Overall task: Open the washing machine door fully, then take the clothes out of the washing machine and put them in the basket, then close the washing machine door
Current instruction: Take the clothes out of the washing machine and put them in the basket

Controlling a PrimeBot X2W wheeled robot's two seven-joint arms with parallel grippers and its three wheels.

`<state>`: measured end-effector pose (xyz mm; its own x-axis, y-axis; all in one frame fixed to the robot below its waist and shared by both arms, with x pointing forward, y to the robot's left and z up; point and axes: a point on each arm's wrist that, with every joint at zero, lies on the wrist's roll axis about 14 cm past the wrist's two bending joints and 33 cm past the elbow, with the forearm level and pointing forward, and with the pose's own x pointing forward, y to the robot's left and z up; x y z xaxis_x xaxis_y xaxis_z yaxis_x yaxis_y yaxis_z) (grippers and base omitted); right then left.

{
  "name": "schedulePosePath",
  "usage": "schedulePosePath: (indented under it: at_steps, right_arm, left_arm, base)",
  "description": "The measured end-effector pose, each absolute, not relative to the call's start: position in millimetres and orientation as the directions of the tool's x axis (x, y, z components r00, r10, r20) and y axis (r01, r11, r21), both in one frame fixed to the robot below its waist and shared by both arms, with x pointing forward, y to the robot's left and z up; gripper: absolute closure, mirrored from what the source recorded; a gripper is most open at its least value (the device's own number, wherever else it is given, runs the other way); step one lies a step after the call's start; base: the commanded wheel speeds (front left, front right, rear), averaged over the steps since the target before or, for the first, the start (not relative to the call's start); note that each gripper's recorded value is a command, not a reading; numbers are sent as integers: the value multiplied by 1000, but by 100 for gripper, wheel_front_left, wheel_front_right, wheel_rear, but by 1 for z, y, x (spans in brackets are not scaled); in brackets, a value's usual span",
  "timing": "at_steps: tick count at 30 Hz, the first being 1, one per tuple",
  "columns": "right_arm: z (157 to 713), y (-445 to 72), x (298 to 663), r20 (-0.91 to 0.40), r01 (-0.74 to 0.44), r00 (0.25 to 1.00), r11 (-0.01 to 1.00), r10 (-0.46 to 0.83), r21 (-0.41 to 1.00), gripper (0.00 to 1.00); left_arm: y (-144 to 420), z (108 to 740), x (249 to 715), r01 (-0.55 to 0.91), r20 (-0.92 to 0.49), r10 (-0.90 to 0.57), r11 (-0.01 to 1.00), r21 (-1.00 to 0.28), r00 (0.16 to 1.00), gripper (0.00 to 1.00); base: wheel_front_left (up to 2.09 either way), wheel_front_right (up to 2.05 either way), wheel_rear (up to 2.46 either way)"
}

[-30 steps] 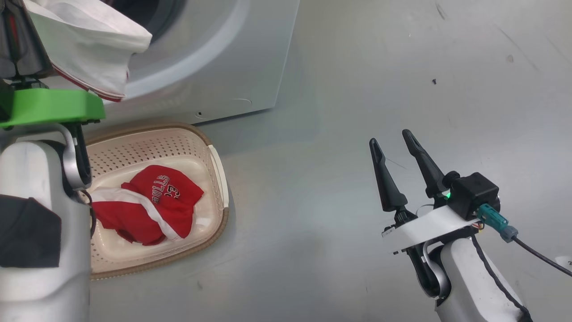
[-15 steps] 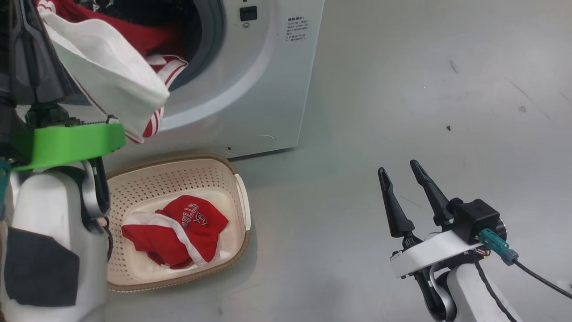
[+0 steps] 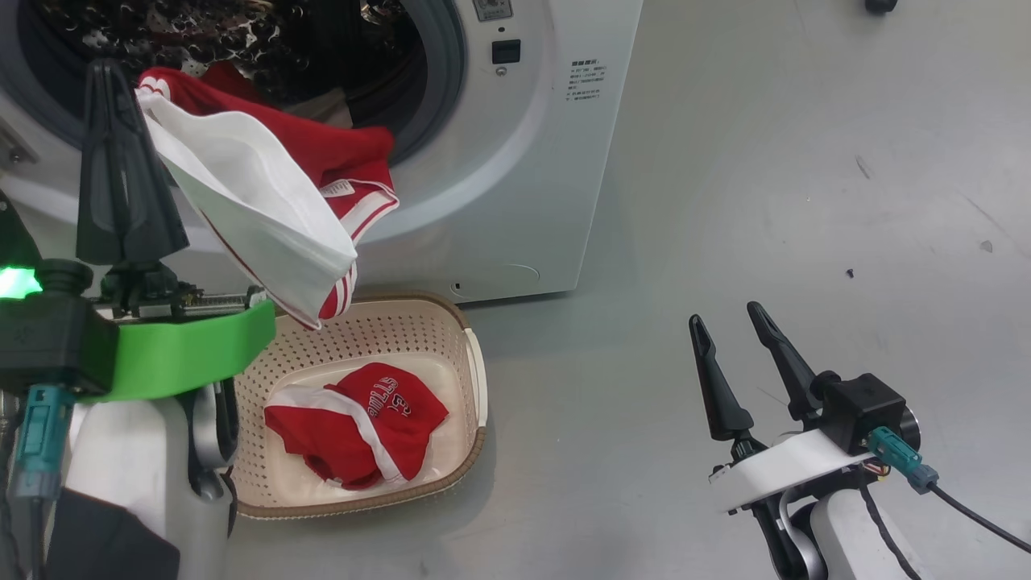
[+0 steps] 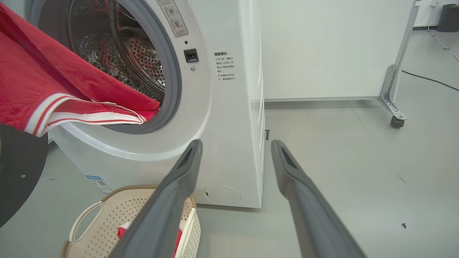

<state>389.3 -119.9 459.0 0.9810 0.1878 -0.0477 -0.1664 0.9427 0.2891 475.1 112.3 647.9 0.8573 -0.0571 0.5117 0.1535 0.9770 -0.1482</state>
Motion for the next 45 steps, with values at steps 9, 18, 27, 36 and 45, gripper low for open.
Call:
schedulePosePath:
  at_steps: [9,18,27,36,45]
  right_arm:
    - [460,-112,393,-41,-192,976,938,212,290,0]
    - [447,-111,397,-73,-184,974,937,215,296,0]
    - [431,-115,405,-108,-166,972,937,208,308,0]
    - [414,-123,420,-139,-132,973,937,185,323,0]
    - [395,-137,437,-169,-81,975,936,146,343,0]
  left_arm:
    - [123,611,460,117,417,-42,981,-156,908,100]
    - [113,526,454,112,169,-77,972,-208,983,100]
    - [99,452,456,104,-35,-115,967,-232,993,100]
    - [94,374,469,64,-235,-123,967,-245,964,100]
    - [85,297,487,6,-426,-123,964,-266,896,100]
  base:
    - [0,0,0]
    - [0,0,0]
    - [0,0,0]
    - [0,0,0]
    - [0,0,0]
